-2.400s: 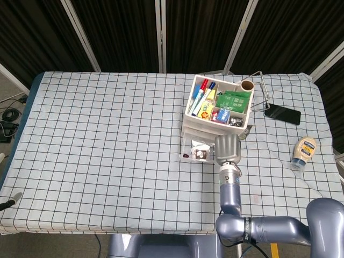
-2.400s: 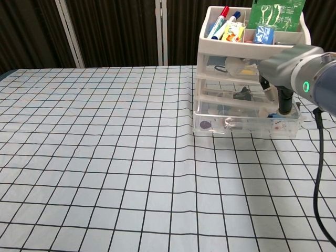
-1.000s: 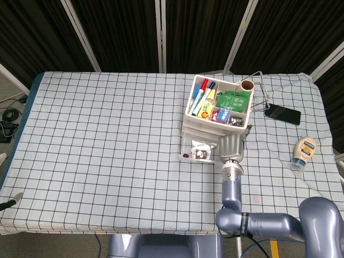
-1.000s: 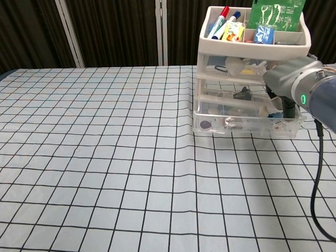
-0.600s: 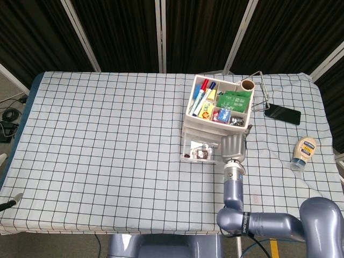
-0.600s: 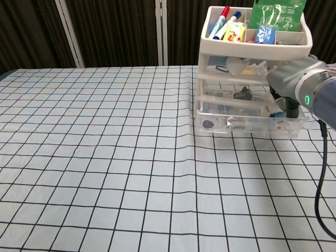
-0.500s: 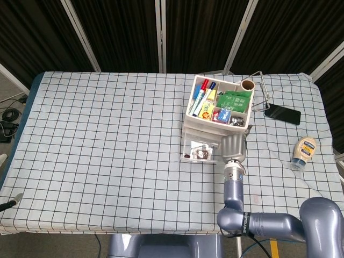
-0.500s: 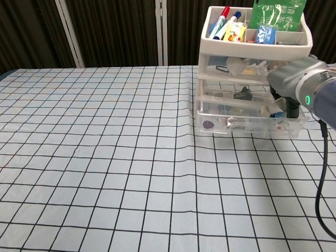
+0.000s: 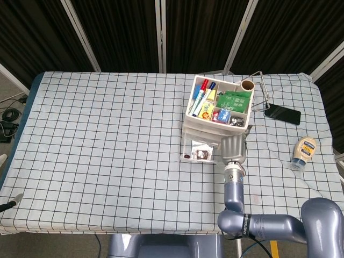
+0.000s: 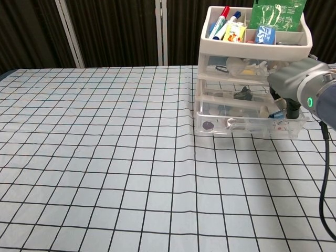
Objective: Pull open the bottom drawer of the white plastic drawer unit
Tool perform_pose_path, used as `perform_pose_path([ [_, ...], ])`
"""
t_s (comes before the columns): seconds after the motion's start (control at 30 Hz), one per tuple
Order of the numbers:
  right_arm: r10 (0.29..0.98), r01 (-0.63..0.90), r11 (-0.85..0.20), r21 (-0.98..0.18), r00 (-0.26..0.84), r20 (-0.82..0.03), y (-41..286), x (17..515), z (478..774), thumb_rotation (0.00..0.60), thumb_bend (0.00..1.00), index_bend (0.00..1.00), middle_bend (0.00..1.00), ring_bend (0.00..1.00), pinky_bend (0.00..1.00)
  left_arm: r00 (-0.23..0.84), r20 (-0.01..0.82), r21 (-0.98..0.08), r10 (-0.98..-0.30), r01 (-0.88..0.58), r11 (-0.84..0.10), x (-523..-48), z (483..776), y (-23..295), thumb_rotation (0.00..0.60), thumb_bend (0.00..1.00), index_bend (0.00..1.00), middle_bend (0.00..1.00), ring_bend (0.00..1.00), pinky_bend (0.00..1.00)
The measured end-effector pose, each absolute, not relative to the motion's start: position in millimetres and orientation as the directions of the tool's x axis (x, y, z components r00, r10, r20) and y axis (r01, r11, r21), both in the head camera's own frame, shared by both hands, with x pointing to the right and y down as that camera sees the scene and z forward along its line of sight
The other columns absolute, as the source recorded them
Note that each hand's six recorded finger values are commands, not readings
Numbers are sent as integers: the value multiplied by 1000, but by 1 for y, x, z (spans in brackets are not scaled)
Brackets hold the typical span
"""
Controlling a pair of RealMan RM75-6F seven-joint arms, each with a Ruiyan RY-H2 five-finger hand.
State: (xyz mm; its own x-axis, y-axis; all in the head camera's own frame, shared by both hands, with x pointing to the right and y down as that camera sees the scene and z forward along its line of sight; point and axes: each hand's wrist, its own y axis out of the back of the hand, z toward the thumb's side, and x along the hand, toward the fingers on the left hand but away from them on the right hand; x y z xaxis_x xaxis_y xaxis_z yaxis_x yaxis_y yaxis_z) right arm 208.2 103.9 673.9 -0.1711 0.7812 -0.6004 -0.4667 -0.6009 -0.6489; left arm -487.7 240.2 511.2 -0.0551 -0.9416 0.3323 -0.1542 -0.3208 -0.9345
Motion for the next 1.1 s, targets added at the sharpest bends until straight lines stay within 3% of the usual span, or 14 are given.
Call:
perform_pose_path([
  [0.27,785,-462,-596,-657,-163,-597,106,207,670,600,423,576,1000,1000,930,-52,329,-935,-943,-157,-318,-487,510,241,600,21,0,0,0,0],
  [1.1,816,-439,-555,-706,-125,-564,109,196,636,600,427,585,1000,1000,930,-44,317,-938,-947,-165,-306,-486,504,244,600,21,0,0,0,0],
])
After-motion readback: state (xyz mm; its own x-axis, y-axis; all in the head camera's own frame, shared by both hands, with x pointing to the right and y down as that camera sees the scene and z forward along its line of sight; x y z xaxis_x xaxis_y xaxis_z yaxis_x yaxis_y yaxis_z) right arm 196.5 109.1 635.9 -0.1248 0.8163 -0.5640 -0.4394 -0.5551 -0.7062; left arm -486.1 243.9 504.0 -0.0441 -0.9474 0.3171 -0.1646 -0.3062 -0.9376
